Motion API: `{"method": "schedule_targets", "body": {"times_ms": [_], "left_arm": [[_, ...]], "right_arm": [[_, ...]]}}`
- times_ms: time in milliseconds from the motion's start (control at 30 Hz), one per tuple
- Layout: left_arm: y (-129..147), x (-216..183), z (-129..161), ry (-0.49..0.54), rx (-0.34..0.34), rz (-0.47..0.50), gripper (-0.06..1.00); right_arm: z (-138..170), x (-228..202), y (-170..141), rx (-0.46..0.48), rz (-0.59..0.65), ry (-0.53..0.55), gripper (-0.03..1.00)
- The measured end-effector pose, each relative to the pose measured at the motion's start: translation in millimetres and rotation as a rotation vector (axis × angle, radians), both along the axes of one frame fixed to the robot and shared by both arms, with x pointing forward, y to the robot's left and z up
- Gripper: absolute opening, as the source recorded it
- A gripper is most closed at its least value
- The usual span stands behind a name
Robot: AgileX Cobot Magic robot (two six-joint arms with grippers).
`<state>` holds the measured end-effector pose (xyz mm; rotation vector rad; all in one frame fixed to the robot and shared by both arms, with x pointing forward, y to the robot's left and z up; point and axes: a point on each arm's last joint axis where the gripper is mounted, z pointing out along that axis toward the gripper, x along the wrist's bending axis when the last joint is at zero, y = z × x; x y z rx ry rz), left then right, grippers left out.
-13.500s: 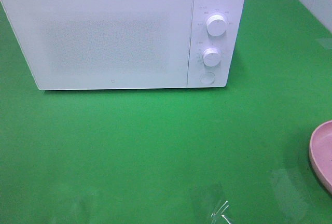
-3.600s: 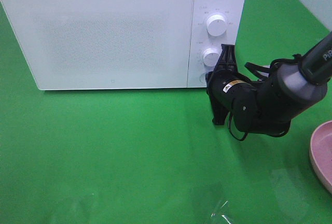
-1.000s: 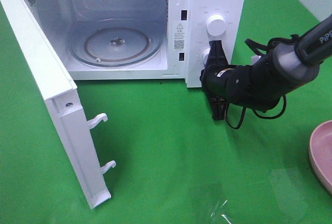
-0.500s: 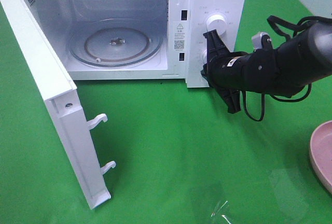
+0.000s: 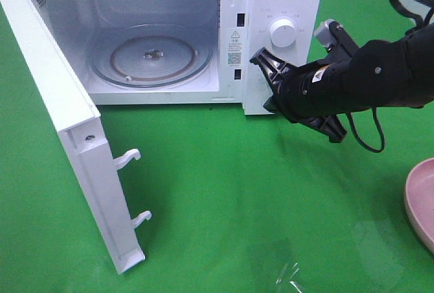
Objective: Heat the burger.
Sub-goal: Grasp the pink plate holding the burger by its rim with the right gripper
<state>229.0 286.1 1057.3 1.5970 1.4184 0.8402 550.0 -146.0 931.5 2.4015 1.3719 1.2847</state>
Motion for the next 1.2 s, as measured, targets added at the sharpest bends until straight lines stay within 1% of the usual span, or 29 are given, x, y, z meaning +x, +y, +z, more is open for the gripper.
{"method": "schedule_targets", "body": {"times_ms": [33,67,100,133,167,200,233,267,300,333,400,433,467,567,633,667,700,733,767,867,933,967,1000,1033,1067,1100,1133,1167,1200], "left_arm": [[0,0,0,0.0,0.0,0.0,0.97],[0,0,0,0.0,0.0,0.0,0.97],[0,0,0,0.0,0.0,0.0,0.97],[0,0,0,0.0,0.0,0.0,0.97],[0,0,0,0.0,0.0,0.0,0.97],[0,0,0,0.0,0.0,0.0,0.97],[0,0,0,0.0,0.0,0.0,0.97],[0,0,0,0.0,0.0,0.0,0.97],[0,0,0,0.0,0.0,0.0,0.97],[0,0,0,0.0,0.0,0.0,0.97],[0,0,0,0.0,0.0,0.0,0.97],[0,0,0,0.0,0.0,0.0,0.97],[0,0,0,0.0,0.0,0.0,0.97],[0,0,0,0.0,0.0,0.0,0.97],[0,0,0,0.0,0.0,0.0,0.97],[0,0,0,0.0,0.0,0.0,0.97],[0,0,0,0.0,0.0,0.0,0.97],[0,0,0,0.0,0.0,0.0,0.97],[0,0,0,0.0,0.0,0.0,0.97],[0,0,0,0.0,0.0,0.0,0.97],[0,0,0,0.0,0.0,0.0,0.97],[0,0,0,0.0,0.0,0.0,0.97],[0,0,0,0.0,0.0,0.0,0.97],[0,0,0,0.0,0.0,0.0,0.97],[0,0,0,0.0,0.0,0.0,0.97],[0,0,0,0.0,0.0,0.0,0.97],[0,0,0,0.0,0.0,0.0,0.97],[0,0,0,0.0,0.0,0.0,0.97],[0,0,0,0.0,0.0,0.0,0.97]], "right_arm": [[0,0,0,0.0,0.0,0.0,0.03],[3,-4,-1,-0.065,0.066,0.009,0.03],[3,-4,-1,-0.065,0.066,0.009,0.03],[5,-8,-1,-0.128,0.132,0.016,0.03],[6,-10,-2,-0.162,0.171,0.023,0.03],[6,-10,-2,-0.162,0.171,0.023,0.03],[8,-15,-2,-0.231,0.252,0.043,0.03],[8,-15,-2,-0.231,0.252,0.043,0.03],[9,-20,-3,-0.282,0.319,0.066,0.03],[9,-20,-3,-0.282,0.319,0.066,0.03],[10,-31,-6,-0.389,0.46,0.121,0.03],[10,-31,-6,-0.389,0.46,0.121,0.03],[9,-36,-8,-0.429,0.516,0.163,0.03],[9,-39,-10,-0.446,0.54,0.186,0.03],[11,-50,-16,-0.523,0.634,0.268,0.05],[11,-50,-16,-0.523,0.634,0.268,0.05],[14,-55,-19,-0.563,0.678,0.295,0.06],[14,-55,-19,-0.563,0.678,0.295,0.06],[19,-60,-24,-0.599,0.713,0.319,0.08],[22,-62,-26,-0.616,0.73,0.321,0.1],[38,-65,-39,-0.651,0.746,0.307,0.25],[38,-65,-39,-0.651,0.746,0.307,0.25],[46,-66,-46,-0.667,0.735,0.289,0.37],[46,-66,-46,-0.667,0.735,0.289,0.37],[54,-66,-55,-0.685,0.715,0.262,0.51],[54,-66,-55,-0.685,0.715,0.262,0.51],[61,-66,-63,-0.709,0.699,0.248,0.69],[61,-66,-63,-0.709,0.699,0.248,0.69],[64,-66,-71,-0.726,0.686,0.258,0.78]]}}
